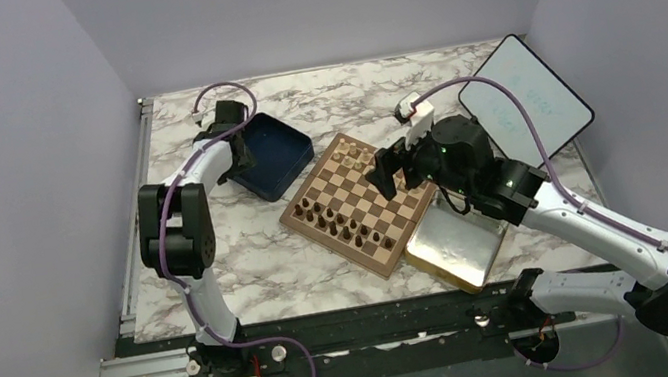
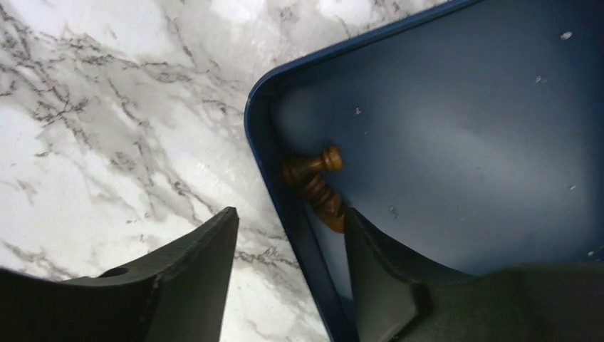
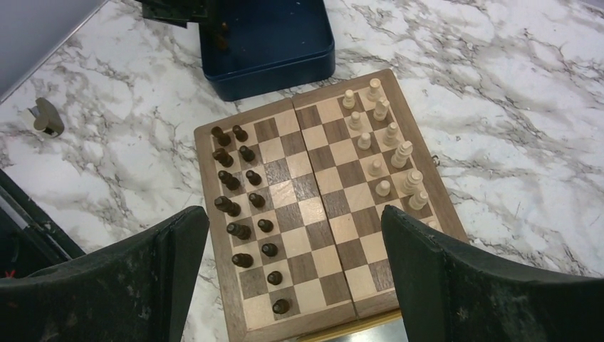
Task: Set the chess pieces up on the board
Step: Adjust the storage box at the center of the board, then pick up the chess piece from the storage box.
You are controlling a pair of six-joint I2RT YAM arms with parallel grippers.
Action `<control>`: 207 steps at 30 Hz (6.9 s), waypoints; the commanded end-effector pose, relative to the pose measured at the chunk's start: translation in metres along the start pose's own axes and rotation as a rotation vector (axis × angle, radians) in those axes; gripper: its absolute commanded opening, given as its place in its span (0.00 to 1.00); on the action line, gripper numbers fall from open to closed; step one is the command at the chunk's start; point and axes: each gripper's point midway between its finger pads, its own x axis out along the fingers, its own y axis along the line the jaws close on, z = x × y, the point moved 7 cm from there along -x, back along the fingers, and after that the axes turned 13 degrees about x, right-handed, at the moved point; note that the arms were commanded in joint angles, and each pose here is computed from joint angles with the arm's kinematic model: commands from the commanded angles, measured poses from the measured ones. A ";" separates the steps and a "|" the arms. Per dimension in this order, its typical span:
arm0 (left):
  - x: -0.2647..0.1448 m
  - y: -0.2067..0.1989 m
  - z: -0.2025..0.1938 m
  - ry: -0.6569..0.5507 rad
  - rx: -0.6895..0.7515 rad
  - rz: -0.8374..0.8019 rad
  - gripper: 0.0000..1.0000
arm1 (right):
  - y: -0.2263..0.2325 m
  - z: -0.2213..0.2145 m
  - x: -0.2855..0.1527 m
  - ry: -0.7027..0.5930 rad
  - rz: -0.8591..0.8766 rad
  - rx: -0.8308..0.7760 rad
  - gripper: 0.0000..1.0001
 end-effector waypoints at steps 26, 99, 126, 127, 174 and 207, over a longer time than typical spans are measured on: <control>0.053 -0.018 0.083 -0.181 0.534 -0.239 0.00 | 0.011 0.016 -0.006 -0.076 0.090 -0.020 0.95; -0.023 -0.053 0.124 -0.413 0.590 -0.395 0.32 | 0.007 0.011 -0.026 -0.127 0.111 0.011 0.92; 0.039 -0.067 0.089 -0.355 0.608 -0.340 0.30 | 0.010 0.014 -0.023 -0.117 0.115 0.031 0.90; 0.040 -0.068 0.088 -0.351 0.608 -0.344 0.30 | 0.010 0.014 -0.023 -0.119 0.114 0.030 0.90; 0.033 -0.069 0.090 -0.351 0.596 -0.323 0.00 | 0.004 0.000 -0.040 -0.124 0.098 0.113 0.88; -0.182 -0.075 -0.028 -0.184 0.534 -1.179 0.00 | -0.003 -0.028 0.005 -0.226 0.293 -0.580 0.64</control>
